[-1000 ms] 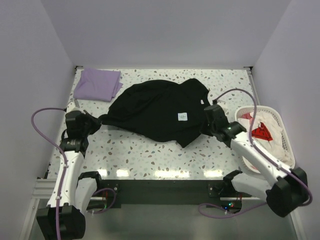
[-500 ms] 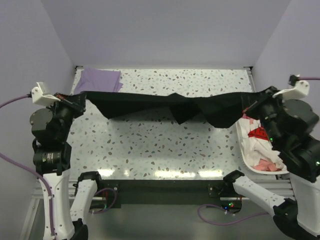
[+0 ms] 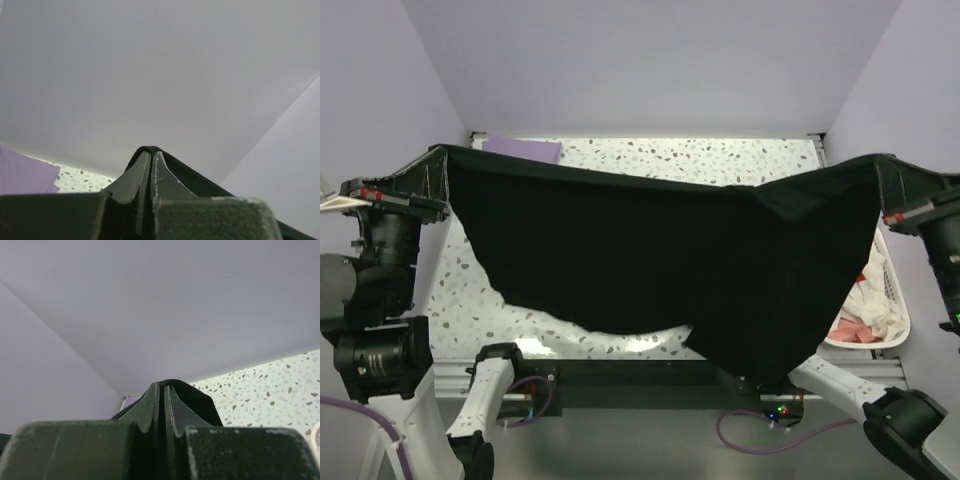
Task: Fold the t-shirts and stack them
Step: Flatten the tshirt out
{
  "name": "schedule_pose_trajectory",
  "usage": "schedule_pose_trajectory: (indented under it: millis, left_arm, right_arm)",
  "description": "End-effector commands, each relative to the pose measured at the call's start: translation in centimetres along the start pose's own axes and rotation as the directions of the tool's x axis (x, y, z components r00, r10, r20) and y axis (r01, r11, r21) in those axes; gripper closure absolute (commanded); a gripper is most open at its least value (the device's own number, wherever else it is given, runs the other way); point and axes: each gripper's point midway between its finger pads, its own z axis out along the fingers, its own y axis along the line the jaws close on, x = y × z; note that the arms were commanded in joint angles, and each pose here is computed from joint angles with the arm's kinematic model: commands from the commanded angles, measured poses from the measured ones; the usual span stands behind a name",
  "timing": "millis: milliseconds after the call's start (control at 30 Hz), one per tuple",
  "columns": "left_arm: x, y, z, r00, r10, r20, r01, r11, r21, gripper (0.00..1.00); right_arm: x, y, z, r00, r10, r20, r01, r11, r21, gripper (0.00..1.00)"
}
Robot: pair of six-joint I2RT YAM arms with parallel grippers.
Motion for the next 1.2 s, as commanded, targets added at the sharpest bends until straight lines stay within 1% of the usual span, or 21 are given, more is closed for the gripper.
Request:
schedule_pose_trajectory:
  millis: [0, 233, 300, 333, 367, 433, 500, 533, 567, 633, 667, 800, 900, 933, 967, 1000, 1033, 1067, 1100, 1133, 1167]
  left_arm:
    - [1.7, 3.1, 4.8, 0.999, -0.035, -0.015, 0.034, 0.996, -0.078, 1.0]
    - [7.2, 8.0, 15.5, 0.995, -0.079, -0.056, 0.076, 0.995, -0.064, 1.0]
    - [8.1, 8.7, 17.9, 0.993, -0.093, -0.073, 0.089, 0.995, -0.055, 1.0]
    - [9.3, 9.9, 20.3, 0.992, -0.096, -0.077, 0.093, 0.994, -0.051, 1.0]
    - [8.5, 9.5, 21.6, 0.994, -0.096, -0.056, 0.094, 0.995, -0.031, 1.0]
    - [10.2, 10.7, 24.8, 0.991, -0.106, -0.082, 0.104, 0.994, -0.023, 1.0]
    - [7.8, 8.9, 26.9, 0.996, -0.086, -0.039, 0.087, 0.996, 0.037, 1.0]
    - [8.7, 9.9, 28.6, 0.995, -0.083, -0.054, 0.085, 0.996, 0.026, 1.0]
    - [6.0, 7.8, 29.3, 0.998, -0.062, -0.001, 0.062, 0.995, 0.078, 1.0]
    - [5.6, 7.8, 30.9, 0.999, -0.052, 0.007, 0.051, 0.994, 0.093, 1.0]
    - [3.2, 6.1, 30.9, 0.998, -0.039, 0.055, 0.032, 0.991, 0.132, 1.0]
    - [1.2, 6.1, 31.3, 0.995, -0.022, 0.102, 0.008, 0.99, 0.141, 1.0]
    - [2.2, 7.3, 30.6, 0.996, -0.024, 0.084, 0.013, 0.993, 0.121, 1.0]
    - [3.0, 7.8, 30.3, 0.997, -0.028, 0.072, 0.019, 0.993, 0.116, 1.0]
    - [6.3, 10.2, 30.2, 0.999, -0.042, 0.011, 0.041, 0.997, 0.072, 1.0]
    - [6.2, 10.0, 29.3, 0.999, -0.041, 0.018, 0.039, 0.996, 0.077, 1.0]
    - [7.3, 10.8, 28.8, 0.999, -0.043, 0.001, 0.043, 0.997, 0.063, 1.0]
    - [11.0, 13.8, 28.0, 0.996, -0.057, -0.067, 0.057, 0.998, -0.003, 1.0]
    - [11.1, 14.0, 27.0, 0.997, -0.06, -0.054, 0.059, 0.998, -0.017, 1.0]
    - [15.2, 17.2, 25.6, 0.989, -0.087, -0.122, 0.075, 0.993, -0.093, 1.0]
    - [16.6, 18.2, 24.7, 0.984, -0.106, -0.143, 0.09, 0.989, -0.115, 1.0]
  right_arm:
    - [2.6, 1.6, 6.7, 0.997, -0.073, -0.017, 0.073, 0.997, 0.02, 1.0]
    - [9.9, 3.2, 18.6, 0.985, -0.161, -0.065, 0.163, 0.986, 0.04, 1.0]
    - [9.5, 3.4, 21.8, 0.988, -0.15, -0.024, 0.151, 0.988, 0.036, 1.0]
    - [12.3, 3.4, 24.9, 0.988, -0.13, -0.085, 0.131, 0.991, 0.005, 1.0]
    - [9.9, 3.1, 26.2, 0.995, -0.1, -0.023, 0.1, 0.995, 0.004, 1.0]
    - [11.1, 2.3, 29.9, 0.996, -0.082, -0.033, 0.082, 0.997, -0.002, 1.0]
    - [7.3, 3.4, 30.6, 0.995, -0.073, 0.067, 0.075, 0.997, -0.027, 1.0]
    - [5.4, 4.1, 30.8, 0.99, -0.07, 0.122, 0.075, 0.996, -0.041, 1.0]
    - [3.9, 4.4, 30.8, 0.984, -0.065, 0.166, 0.074, 0.996, -0.05, 1.0]
    - [1.6, 5.0, 30.0, 0.971, -0.054, 0.234, 0.07, 0.995, -0.064, 1.0]
    - [-0.4, 5.6, 28.8, 0.955, -0.05, 0.291, 0.076, 0.994, -0.08, 1.0]
    - [-2.1, 4.9, 26.3, 0.935, -0.071, 0.347, 0.091, 0.995, -0.041, 1.0]
    - [0.2, 2.9, 26.0, 0.95, -0.105, 0.293, 0.107, 0.994, 0.01, 1.0]
    - [3.1, 1.2, 26.9, 0.965, -0.128, 0.23, 0.12, 0.992, 0.049, 1.0]
    - [4.4, 0.3, 26.9, 0.971, -0.135, 0.198, 0.123, 0.99, 0.07, 1.0]
    - [4.8, -0.2, 26.0, 0.974, -0.134, 0.184, 0.121, 0.989, 0.079, 1.0]
    - [8.3, -2.1, 26.4, 0.985, -0.14, 0.103, 0.129, 0.986, 0.106, 1.0]
    - [10.2, -3.0, 26.2, 0.989, -0.137, 0.051, 0.13, 0.984, 0.119, 1.0]
    - [12.1, -3.9, 25.9, 0.992, -0.129, 0.001, 0.128, 0.983, 0.129, 1.0]
    - [15.6, -5.5, 25.1, 0.991, -0.106, -0.087, 0.117, 0.983, 0.139, 1.0]
    - [18.0, -6.7, 24.4, 0.985, -0.089, -0.151, 0.113, 0.981, 0.155, 1.0]
